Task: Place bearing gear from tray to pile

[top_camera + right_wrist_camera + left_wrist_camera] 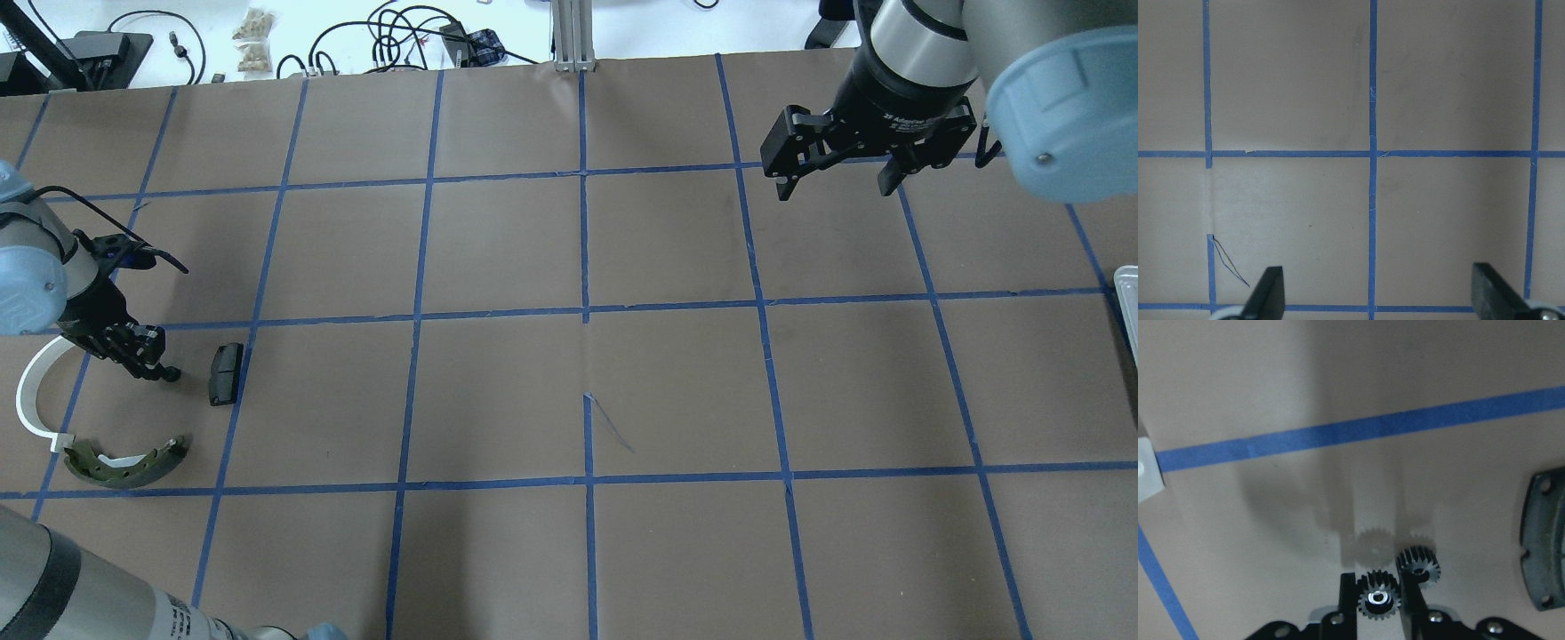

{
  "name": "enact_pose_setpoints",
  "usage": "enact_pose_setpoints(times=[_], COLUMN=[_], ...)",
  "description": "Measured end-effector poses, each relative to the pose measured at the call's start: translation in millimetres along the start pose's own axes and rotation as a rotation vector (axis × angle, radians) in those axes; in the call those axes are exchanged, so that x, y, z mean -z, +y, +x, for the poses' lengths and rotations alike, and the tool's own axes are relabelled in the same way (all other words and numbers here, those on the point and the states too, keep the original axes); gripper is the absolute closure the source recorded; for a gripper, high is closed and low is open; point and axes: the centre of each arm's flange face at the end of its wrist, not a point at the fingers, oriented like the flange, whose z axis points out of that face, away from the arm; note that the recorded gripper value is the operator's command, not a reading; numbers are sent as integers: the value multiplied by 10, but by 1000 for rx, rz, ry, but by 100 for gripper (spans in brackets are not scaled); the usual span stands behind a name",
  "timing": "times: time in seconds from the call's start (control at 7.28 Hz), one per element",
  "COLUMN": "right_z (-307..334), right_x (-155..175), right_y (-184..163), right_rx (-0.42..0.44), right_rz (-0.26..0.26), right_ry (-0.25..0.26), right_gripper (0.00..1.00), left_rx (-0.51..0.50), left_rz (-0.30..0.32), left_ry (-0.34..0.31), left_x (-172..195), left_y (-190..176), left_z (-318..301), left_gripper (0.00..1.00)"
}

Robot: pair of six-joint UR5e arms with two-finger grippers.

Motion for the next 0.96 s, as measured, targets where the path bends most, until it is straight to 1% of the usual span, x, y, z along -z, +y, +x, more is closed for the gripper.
enact_pose_setpoints(times=[0.14,0.27,0.55,0.69,0.82,0.96], right_z=[0,0,0,0,0,0], right_x=[0,1,2,1,0,0], right_y=[0,1,1,1,0,0], right_rx=[0,0,-1,-1,-1,-1], right_rz=[0,0,0,0,0,0], right_ry=[0,0,0,0,0,0], right_gripper=[0,0,0,0,0,0], left_rx=[-1,-6,-18,-19,-9,14], left_rz=[-2,-5,0,5,10,18], left_ry=[2,6,1,-6,-8,-8], left_x=[-1,-4,77,222,462,778], left_y=[3,6,5,-3,-39,-110], left_z=[3,7,-4,0,70,268], left_gripper=[10,3,0,0,0,0])
